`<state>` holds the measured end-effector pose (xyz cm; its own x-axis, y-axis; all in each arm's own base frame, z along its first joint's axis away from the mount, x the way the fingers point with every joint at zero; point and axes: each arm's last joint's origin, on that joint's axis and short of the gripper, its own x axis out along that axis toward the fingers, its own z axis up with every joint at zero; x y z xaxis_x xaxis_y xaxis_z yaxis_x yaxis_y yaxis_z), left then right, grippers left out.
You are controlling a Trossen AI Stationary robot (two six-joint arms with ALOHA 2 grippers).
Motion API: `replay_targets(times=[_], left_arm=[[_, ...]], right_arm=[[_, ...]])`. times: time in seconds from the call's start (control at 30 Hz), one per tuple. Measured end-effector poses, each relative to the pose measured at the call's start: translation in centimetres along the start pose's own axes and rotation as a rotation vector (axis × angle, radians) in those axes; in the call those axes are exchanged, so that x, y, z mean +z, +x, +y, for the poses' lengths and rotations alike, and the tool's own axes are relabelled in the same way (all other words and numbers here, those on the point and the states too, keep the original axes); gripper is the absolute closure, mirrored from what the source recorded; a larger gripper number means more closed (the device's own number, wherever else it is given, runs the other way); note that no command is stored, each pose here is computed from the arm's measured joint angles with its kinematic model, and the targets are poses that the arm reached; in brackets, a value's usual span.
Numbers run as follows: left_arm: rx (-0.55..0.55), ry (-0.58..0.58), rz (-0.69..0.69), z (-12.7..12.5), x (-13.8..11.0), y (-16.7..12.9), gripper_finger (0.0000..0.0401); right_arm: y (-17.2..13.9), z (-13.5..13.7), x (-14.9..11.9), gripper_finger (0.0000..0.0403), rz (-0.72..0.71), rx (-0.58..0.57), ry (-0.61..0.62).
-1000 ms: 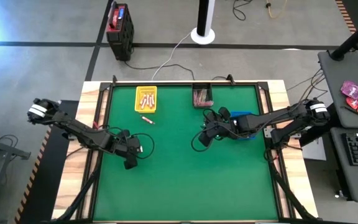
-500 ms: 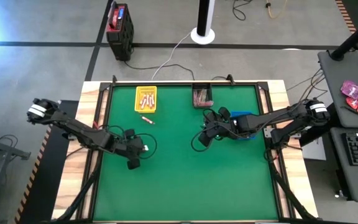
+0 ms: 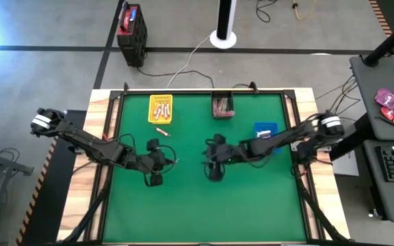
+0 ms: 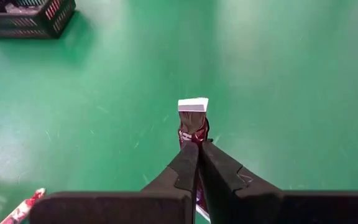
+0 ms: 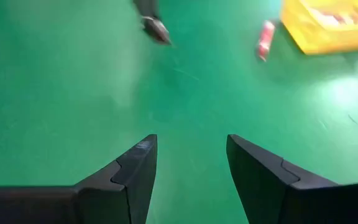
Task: Sort candy by brand, put in halloween buckets
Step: Put the brown chocolate into the blue basket
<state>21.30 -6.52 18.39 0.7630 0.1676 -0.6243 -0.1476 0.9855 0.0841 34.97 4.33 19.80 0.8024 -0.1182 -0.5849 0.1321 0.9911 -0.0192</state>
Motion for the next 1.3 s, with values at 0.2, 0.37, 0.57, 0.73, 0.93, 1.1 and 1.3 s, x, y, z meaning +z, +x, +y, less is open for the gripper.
replay_targets(times=[0.2, 0.37, 0.57, 0.73, 0.93, 1.1, 1.3], left_arm=[[-0.001, -0.003, -0.007, 0.0, 0.1, 0.0, 0.0400], [-0.002, -0.006, -0.013, 0.0, 0.1, 0.0, 0.0400], [-0.003, -0.009, -0.020, -0.1, 0.2, 0.0, 0.0401], [-0.005, -0.012, -0.026, -0.1, 0.3, 0.0, 0.0401], [-0.009, -0.011, -0.026, -0.1, 0.3, 0.0, 0.0401], [0.012, -0.016, -0.031, 0.0, 0.3, 0.0, 0.0399], [0.062, -0.018, -0.057, 0.3, 0.5, -0.4, 0.0355]], right_arm=[[3.4, 1.3, -0.6, 0.0216, -0.130, 0.018, -0.150], [5.8, 1.6, 0.1, 0.0216, -0.169, 0.008, -0.218], [8.0, 2.0, 2.2, 0.0216, -0.209, 0.000, -0.289], [9.4, 1.9, 2.8, 0.0222, -0.188, 0.098, -0.295], [10.1, 2.0, 3.1, 0.0321, -0.166, 0.100, -0.290], [10.0, 1.9, 3.1, 0.0381, -0.155, 0.100, -0.305], [7.0, 0.7, 3.5, 0.0386, 0.090, 0.052, -0.326]])
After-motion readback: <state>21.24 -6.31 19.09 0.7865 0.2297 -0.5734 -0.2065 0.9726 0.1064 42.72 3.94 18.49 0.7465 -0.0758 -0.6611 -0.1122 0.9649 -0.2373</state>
